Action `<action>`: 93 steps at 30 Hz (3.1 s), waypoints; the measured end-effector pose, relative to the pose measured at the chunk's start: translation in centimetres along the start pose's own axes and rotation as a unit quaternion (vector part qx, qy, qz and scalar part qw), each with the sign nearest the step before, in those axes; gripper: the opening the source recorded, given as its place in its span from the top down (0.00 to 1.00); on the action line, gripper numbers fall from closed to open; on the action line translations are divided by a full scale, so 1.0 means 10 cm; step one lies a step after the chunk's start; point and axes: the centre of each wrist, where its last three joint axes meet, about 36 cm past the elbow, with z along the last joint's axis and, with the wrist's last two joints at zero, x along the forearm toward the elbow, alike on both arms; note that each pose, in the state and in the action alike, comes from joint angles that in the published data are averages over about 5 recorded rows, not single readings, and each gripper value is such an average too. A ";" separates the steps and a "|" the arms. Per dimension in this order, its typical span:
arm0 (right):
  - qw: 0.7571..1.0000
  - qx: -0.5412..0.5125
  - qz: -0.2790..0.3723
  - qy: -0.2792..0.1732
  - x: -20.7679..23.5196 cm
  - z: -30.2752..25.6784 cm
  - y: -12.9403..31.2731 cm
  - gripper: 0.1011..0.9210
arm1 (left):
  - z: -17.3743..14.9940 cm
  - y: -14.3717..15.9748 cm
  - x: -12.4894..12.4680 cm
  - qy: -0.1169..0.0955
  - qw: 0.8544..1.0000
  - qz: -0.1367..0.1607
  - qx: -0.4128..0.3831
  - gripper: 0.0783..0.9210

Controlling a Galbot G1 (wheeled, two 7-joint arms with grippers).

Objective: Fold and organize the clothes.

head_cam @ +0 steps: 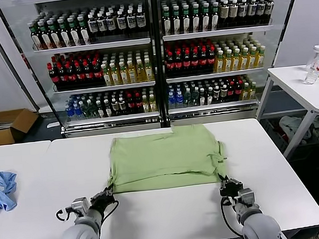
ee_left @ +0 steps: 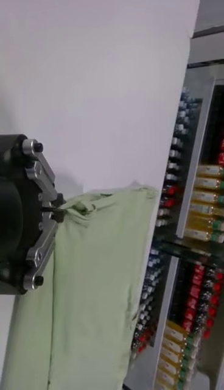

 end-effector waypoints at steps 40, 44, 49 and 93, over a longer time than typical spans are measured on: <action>0.999 0.009 0.035 -0.038 0.03 -0.70 -0.17 0.12 | -0.10 -0.13 0.59 -0.061 0.998 0.001 -0.027 0.19; 0.999 0.000 0.028 -0.035 -0.38 -0.88 -0.18 0.12 | -0.16 -0.18 0.23 -0.062 0.998 0.000 -0.033 0.12; 1.000 -0.003 0.021 -0.023 -0.84 -1.06 -0.18 0.12 | -0.24 -0.25 -0.17 -0.054 0.998 -0.002 -0.045 0.12; 0.995 -0.057 -0.023 0.077 -2.58 -1.40 -0.04 0.85 | -0.49 -0.05 -1.39 -0.004 0.996 -0.033 -0.079 0.74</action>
